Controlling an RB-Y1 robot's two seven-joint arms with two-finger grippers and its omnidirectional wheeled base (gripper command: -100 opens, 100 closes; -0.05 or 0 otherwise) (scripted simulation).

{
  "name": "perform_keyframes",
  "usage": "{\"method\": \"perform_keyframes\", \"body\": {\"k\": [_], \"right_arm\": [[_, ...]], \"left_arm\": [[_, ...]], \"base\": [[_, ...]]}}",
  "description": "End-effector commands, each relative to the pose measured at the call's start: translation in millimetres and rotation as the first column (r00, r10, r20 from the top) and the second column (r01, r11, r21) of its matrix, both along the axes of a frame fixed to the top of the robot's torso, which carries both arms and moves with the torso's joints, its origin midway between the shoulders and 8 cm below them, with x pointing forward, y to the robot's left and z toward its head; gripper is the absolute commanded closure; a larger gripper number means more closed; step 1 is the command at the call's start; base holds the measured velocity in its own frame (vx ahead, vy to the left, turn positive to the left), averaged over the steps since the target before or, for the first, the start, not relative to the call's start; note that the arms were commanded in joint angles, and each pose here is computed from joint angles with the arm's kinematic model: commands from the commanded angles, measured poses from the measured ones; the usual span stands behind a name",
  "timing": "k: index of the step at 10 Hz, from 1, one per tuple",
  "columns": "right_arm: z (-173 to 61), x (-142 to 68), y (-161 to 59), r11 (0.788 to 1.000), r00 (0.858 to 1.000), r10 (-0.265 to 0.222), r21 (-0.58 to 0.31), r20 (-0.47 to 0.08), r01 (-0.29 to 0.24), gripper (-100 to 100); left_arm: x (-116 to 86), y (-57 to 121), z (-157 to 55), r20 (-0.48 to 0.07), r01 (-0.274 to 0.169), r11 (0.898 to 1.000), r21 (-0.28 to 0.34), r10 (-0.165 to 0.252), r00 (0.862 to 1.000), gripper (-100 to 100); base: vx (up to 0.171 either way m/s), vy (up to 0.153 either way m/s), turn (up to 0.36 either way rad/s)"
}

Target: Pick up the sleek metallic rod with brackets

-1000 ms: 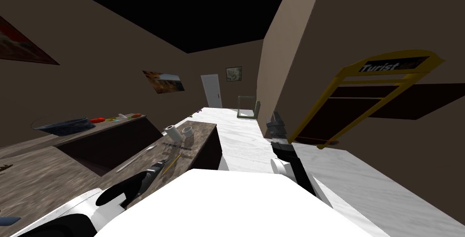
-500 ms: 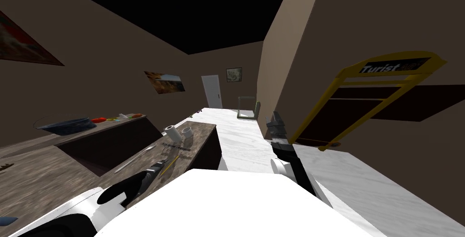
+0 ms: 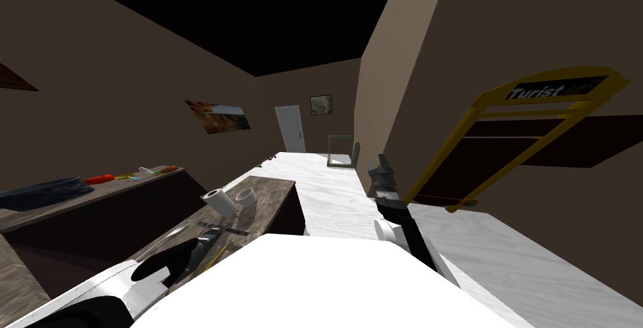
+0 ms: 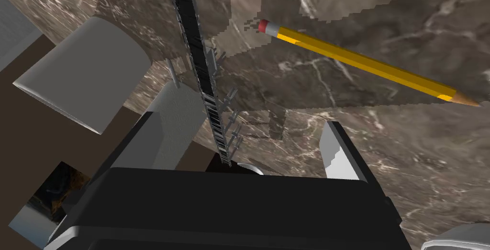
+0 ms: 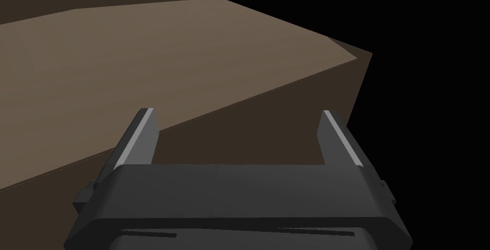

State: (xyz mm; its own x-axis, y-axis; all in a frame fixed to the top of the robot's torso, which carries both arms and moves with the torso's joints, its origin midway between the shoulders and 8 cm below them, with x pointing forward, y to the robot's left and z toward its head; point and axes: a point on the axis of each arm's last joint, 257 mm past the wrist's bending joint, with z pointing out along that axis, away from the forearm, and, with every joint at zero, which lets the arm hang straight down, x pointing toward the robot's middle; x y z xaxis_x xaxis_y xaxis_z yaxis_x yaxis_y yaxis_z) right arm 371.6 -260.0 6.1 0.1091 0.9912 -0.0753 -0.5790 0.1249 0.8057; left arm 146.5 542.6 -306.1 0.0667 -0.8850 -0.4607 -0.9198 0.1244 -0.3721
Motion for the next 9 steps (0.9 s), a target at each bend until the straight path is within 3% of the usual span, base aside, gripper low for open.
{"method": "perform_keyframes", "body": {"k": [1,2,3,6,7,9], "right_arm": [[0,0,0,1.000,1.000,0.000,0.000,0.000,0.000,0],[0,0,0,1.000,1.000,0.000,0.000,0.000,0.000,0],[0,0,0,1.000,1.000,0.000,0.000,0.000,0.000,0],[0,0,0,1.000,1.000,0.000,0.000,0.000,0.000,0],[0,0,0,1.000,1.000,0.000,0.000,0.000,0.000,0],[0,0,0,1.000,1.000,0.000,0.000,0.000,0.000,0]], "left_arm": [[0,0.0,0,0.000,0.000,1.000,0.000,0.000,1.000,-100],[0,0.4,0,0.001,-0.002,1.000,-0.001,0.002,1.000,0],[1,5.9,-5,0.007,-0.007,1.000,0.001,0.007,1.000,-100],[1,11.2,-10,0.012,-0.012,1.000,0.003,0.012,1.000,-100],[2,11.6,-10,0.013,-0.011,1.000,0.003,0.011,1.000,100],[2,11.6,-10,0.013,-0.011,1.000,0.003,0.011,1.000,100]], "base": [[0.103,0.046,-0.025],[0.019,0.009,0.001],[0.002,0.002,-0.048],[-0.013,0.001,-0.026],[0.000,0.000,0.000],[0.000,0.000,0.000]]}}
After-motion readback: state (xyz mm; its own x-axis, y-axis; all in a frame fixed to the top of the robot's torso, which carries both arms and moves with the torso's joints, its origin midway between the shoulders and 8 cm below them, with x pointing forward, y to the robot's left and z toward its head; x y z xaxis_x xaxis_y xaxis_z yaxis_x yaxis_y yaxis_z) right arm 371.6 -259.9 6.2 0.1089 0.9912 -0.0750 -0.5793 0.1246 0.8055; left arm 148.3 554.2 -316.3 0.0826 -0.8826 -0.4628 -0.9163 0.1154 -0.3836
